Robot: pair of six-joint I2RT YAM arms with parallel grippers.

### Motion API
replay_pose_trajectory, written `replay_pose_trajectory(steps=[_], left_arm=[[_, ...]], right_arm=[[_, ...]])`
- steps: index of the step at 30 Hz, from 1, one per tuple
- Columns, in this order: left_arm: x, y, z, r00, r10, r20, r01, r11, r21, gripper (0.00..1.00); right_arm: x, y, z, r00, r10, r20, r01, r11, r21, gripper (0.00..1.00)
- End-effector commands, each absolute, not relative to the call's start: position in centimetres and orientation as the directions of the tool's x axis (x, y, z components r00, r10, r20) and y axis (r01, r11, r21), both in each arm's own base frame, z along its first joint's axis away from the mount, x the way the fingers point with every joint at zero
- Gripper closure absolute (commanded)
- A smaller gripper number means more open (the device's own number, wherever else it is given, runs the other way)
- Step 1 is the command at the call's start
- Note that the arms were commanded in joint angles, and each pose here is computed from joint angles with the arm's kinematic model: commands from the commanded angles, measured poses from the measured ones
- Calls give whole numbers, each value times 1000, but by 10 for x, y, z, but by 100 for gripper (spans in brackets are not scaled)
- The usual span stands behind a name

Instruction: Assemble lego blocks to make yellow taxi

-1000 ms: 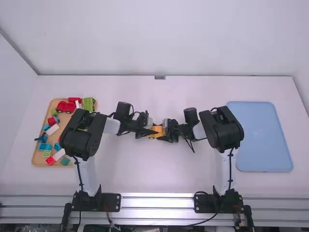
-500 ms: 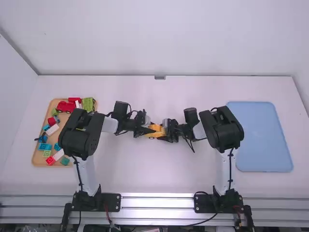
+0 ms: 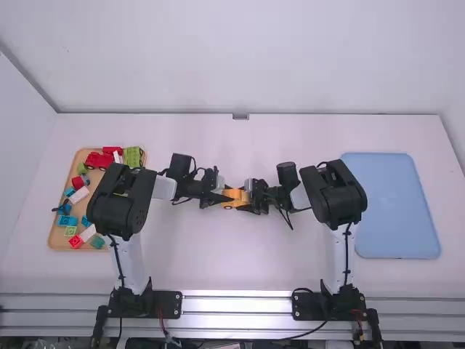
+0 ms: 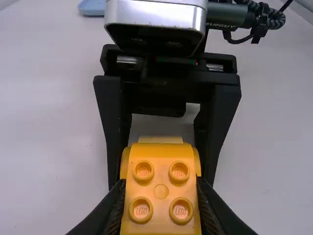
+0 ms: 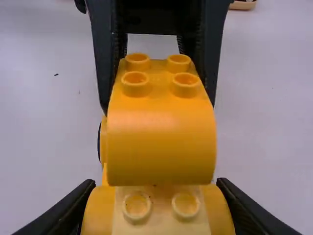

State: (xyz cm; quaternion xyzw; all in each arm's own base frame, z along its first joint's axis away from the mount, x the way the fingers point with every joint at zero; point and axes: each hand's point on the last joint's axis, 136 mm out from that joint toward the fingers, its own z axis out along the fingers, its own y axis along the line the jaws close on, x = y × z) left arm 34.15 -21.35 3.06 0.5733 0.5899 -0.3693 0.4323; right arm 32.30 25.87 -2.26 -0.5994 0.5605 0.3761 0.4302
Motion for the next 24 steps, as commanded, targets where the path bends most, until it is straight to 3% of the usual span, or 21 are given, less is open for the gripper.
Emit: replay_pose_trajectory(steps=[1,24], left_arm=[[336,-214,25,27,357,-934,997,57,51,98],[334,-220,12,17,409,-912,995,86,57,98]], right_arm=[[319,259,-28,77,-352,-933,-997,-8,-79,43],[318,259,-29,74,-354,-932,-997,-9,-76,43]])
